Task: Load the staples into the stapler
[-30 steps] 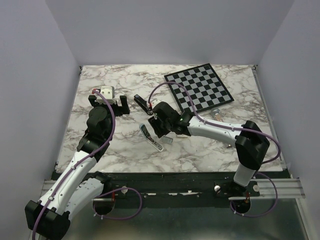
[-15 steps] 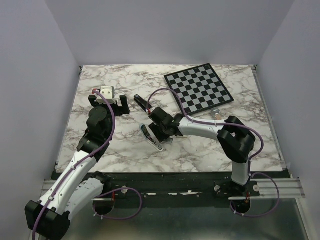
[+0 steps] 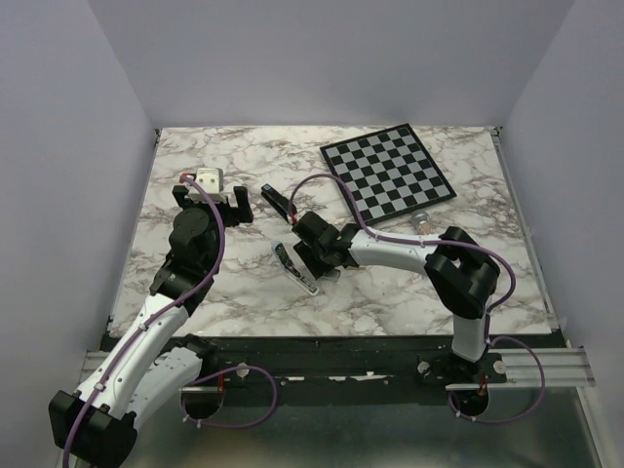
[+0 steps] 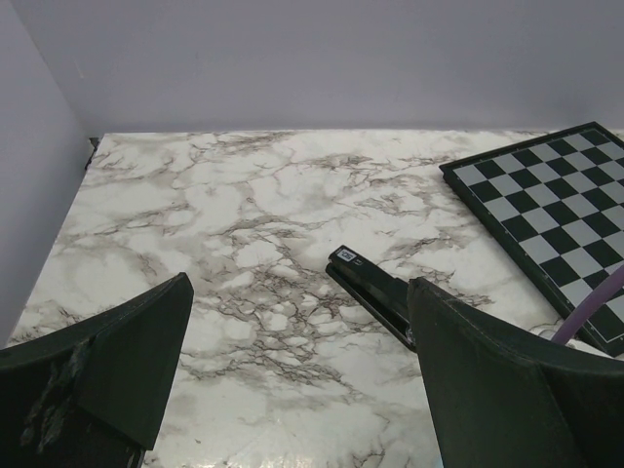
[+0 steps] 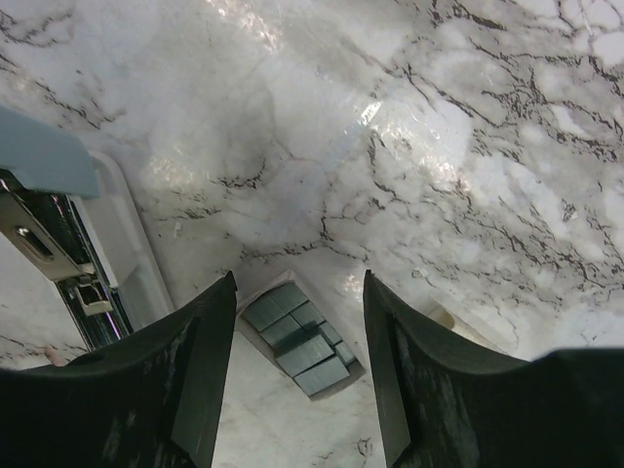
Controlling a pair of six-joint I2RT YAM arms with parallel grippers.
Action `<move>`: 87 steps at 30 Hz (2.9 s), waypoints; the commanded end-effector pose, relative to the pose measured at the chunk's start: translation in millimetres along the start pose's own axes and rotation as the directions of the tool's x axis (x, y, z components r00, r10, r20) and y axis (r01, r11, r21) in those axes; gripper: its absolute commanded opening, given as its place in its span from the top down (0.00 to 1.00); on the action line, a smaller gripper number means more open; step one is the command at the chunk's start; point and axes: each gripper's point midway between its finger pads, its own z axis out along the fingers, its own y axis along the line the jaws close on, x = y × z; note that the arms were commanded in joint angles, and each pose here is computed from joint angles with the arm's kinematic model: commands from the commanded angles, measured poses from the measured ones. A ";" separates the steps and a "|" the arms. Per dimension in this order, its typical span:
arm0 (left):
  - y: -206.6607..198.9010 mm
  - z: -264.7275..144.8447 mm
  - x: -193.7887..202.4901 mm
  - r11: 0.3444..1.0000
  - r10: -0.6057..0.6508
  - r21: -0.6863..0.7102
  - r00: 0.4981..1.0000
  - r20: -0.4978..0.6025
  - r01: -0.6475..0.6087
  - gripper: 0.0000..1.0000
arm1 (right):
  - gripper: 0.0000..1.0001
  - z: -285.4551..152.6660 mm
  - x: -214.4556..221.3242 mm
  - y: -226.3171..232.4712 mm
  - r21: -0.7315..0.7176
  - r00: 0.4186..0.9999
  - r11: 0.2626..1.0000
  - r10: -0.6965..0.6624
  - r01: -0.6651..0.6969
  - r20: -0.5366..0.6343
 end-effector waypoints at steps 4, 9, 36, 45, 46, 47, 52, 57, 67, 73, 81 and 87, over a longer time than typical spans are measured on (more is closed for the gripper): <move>0.5 1.7 0.9 1.000 0.004 0.000 1.000 0.006 -0.004 0.01 | 0.37 -19.2 9.4 -19.7 0.065 1.000 0.998 -0.015 0.015 -0.002; 0.3 1.7 0.9 1.000 0.004 0.002 1.000 0.006 -0.004 0.01 | 0.37 -24.6 13.7 -21.6 0.066 1.000 0.998 -0.020 0.020 -0.005; 1.0 0.1 -1.5 1.000 0.000 0.000 1.000 0.013 0.000 0.01 | 0.60 -25.4 31.8 -13.3 0.015 0.975 0.977 0.213 -0.212 -0.070; 0.1 0.3 -0.7 1.000 -0.001 0.003 1.000 0.011 0.001 0.01 | 0.61 -18.8 27.6 -13.3 0.017 0.981 0.984 0.179 -0.179 -0.071; -0.2 0.3 -0.7 1.000 -0.001 0.005 1.000 0.011 0.001 0.01 | 0.61 -16.8 29.3 -13.6 0.017 0.983 0.986 0.169 -0.168 -0.079; -0.3 0.6 -0.2 1.000 0.000 0.005 1.000 0.010 0.000 0.01 | 0.61 -16.4 29.3 -13.1 0.016 0.983 0.987 0.162 -0.162 -0.080; -0.1 0.7 -0.2 1.000 0.000 0.005 1.000 0.010 0.000 0.01 | 0.62 -14.6 24.5 -8.1 -0.023 0.990 0.993 0.117 -0.119 -0.074; -0.8 1.2 0.7 1.000 0.001 0.008 1.000 0.007 -0.001 0.01 | 0.62 -12.7 19.5 -3.4 -0.058 0.996 0.996 0.065 -0.069 -0.066; -0.8 1.1 0.8 1.000 0.004 0.008 1.000 0.007 -0.004 0.01 | 0.63 -11.6 17.2 2.3 -0.121 0.997 0.992 -0.050 0.043 -0.055; -0.5 1.4 1.2 1.000 0.003 0.006 1.000 0.006 -0.003 0.01 | 0.66 -10.2 21.6 1.3 -0.105 0.993 0.991 -0.095 0.087 -0.073; -1.0 1.3 1.6 1.000 0.003 0.008 1.000 0.004 -0.003 0.01 | 0.67 -14.5 18.7 4.4 -0.109 0.987 0.984 -0.147 0.140 -0.057; -0.8 1.1 0.0 1.000 0.005 0.008 1.000 0.008 -0.005 0.01 | 0.67 -14.6 19.3 6.0 -0.113 0.980 0.976 -0.192 0.185 -0.053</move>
